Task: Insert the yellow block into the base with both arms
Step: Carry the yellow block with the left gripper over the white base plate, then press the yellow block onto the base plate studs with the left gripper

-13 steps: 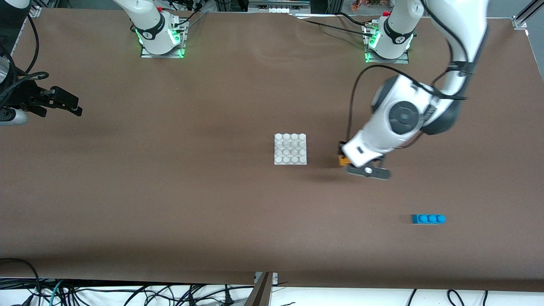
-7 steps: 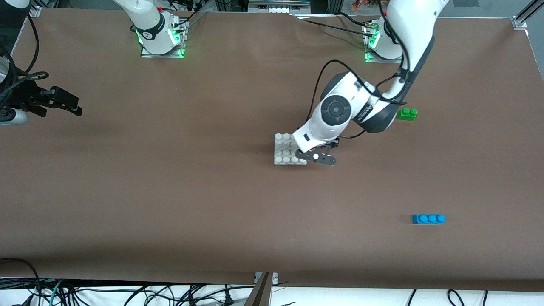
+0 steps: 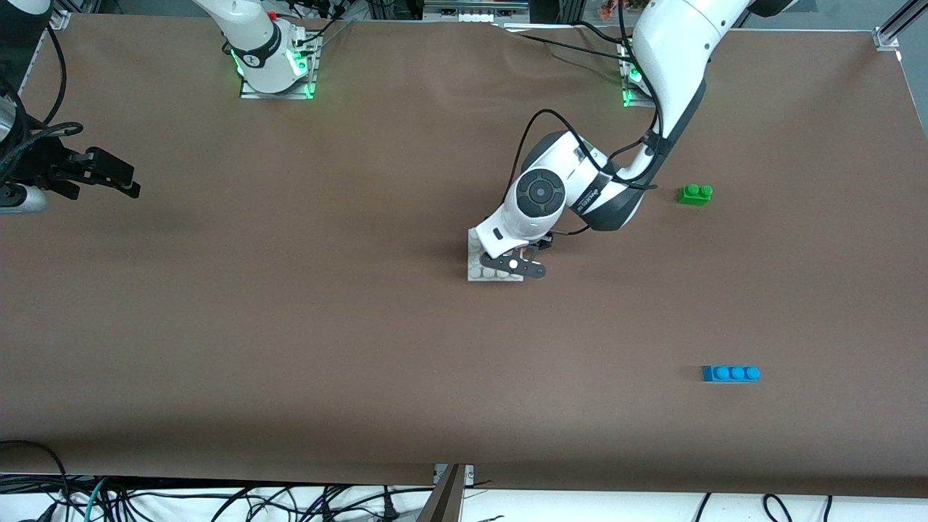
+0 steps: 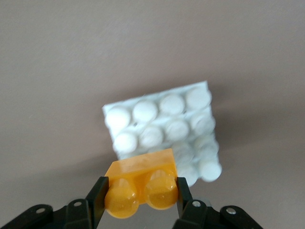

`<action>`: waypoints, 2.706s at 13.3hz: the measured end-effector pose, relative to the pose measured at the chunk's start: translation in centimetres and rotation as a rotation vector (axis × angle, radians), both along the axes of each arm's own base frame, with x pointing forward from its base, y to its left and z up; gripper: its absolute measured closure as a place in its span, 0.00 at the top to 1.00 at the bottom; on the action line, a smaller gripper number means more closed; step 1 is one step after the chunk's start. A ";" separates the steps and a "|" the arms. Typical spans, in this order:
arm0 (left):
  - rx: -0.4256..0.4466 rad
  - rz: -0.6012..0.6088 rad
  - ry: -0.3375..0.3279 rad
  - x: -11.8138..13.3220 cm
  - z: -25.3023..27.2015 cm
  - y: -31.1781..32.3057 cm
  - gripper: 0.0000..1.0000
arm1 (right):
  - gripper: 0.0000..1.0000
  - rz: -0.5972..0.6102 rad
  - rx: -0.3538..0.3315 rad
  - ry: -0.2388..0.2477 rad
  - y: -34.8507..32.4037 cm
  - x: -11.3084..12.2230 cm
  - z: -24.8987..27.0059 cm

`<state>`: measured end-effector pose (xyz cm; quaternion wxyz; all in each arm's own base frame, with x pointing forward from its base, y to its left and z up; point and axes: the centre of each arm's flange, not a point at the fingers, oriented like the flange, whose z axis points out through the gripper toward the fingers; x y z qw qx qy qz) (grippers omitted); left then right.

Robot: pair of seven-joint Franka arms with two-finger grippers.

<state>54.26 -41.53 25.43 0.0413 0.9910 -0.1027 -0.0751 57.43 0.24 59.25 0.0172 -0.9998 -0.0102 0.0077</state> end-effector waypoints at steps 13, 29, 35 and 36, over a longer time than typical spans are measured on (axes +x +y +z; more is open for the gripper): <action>0.011 0.003 0.004 -2.2 -1.9 -2.8 0.63 | 0.99 0.000 0.000 0.000 0.0 0.0 0.0; 0.042 -0.032 -0.005 -2.5 -4.0 -3.0 0.63 | 0.99 0.000 0.000 0.000 0.0 0.0 0.0; 0.044 -0.003 -0.010 -2.1 -3.2 -3.1 1.00 | 0.99 0.000 0.000 0.000 0.0 0.0 0.0; 0.058 0.024 -0.005 -2.0 -2.1 -3.1 1.00 | 0.99 0.000 0.000 0.000 0.0 0.0 0.0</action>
